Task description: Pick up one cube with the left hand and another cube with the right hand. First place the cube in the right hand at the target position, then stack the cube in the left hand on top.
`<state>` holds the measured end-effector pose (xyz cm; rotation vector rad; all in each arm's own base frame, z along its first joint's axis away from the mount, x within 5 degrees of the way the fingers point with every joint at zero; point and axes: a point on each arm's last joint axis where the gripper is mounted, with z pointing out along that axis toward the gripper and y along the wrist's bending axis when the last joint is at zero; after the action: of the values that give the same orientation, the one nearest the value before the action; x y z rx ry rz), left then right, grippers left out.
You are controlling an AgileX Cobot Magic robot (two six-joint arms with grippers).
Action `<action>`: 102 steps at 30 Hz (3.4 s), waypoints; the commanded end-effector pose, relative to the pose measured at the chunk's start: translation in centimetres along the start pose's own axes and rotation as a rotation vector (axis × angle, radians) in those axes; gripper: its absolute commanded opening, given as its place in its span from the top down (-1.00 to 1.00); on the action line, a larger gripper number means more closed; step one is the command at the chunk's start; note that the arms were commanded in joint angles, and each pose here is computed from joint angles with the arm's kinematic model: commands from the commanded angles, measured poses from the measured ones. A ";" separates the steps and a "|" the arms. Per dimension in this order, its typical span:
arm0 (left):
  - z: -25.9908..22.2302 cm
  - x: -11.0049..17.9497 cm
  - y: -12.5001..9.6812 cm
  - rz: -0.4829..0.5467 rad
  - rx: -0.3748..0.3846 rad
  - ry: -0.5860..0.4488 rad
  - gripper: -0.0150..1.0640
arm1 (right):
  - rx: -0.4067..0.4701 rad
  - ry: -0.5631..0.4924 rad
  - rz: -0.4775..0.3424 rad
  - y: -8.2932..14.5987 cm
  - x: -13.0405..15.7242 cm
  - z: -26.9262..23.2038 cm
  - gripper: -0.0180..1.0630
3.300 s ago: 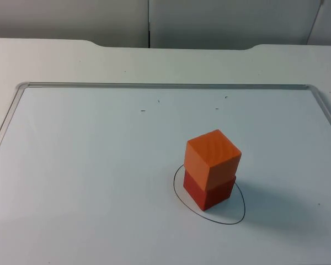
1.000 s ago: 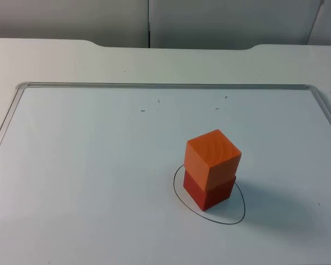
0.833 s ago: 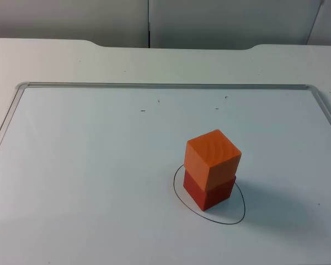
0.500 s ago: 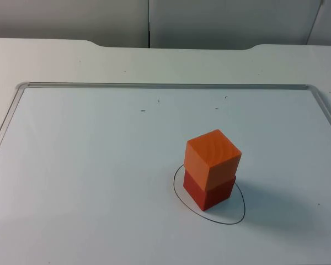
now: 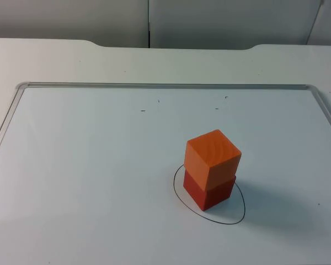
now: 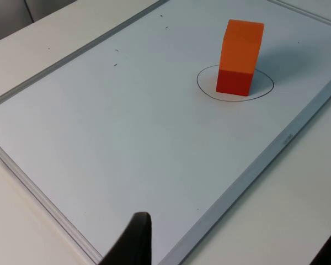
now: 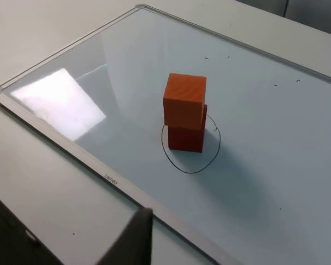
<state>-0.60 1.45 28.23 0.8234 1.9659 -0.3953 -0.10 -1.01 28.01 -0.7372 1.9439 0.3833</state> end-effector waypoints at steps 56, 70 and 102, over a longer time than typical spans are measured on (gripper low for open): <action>-0.2 0.0 -0.4 -0.131 -0.212 -0.003 -0.98 | 0.611 0.021 0.330 0.7 0.2 -0.1 -0.98; -0.2 -0.1 -1.0 -0.305 -0.510 0.016 -0.98 | 0.611 0.021 0.330 0.7 0.2 -0.1 -0.97; -0.1 -0.1 -1.2 -0.388 -0.653 0.025 -0.98 | 0.611 0.021 0.330 0.7 0.2 -0.1 -0.97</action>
<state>-1.43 0.64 28.23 0.0371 2.1063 0.0568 -0.71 -0.67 28.03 -0.0322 2.0549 -0.0382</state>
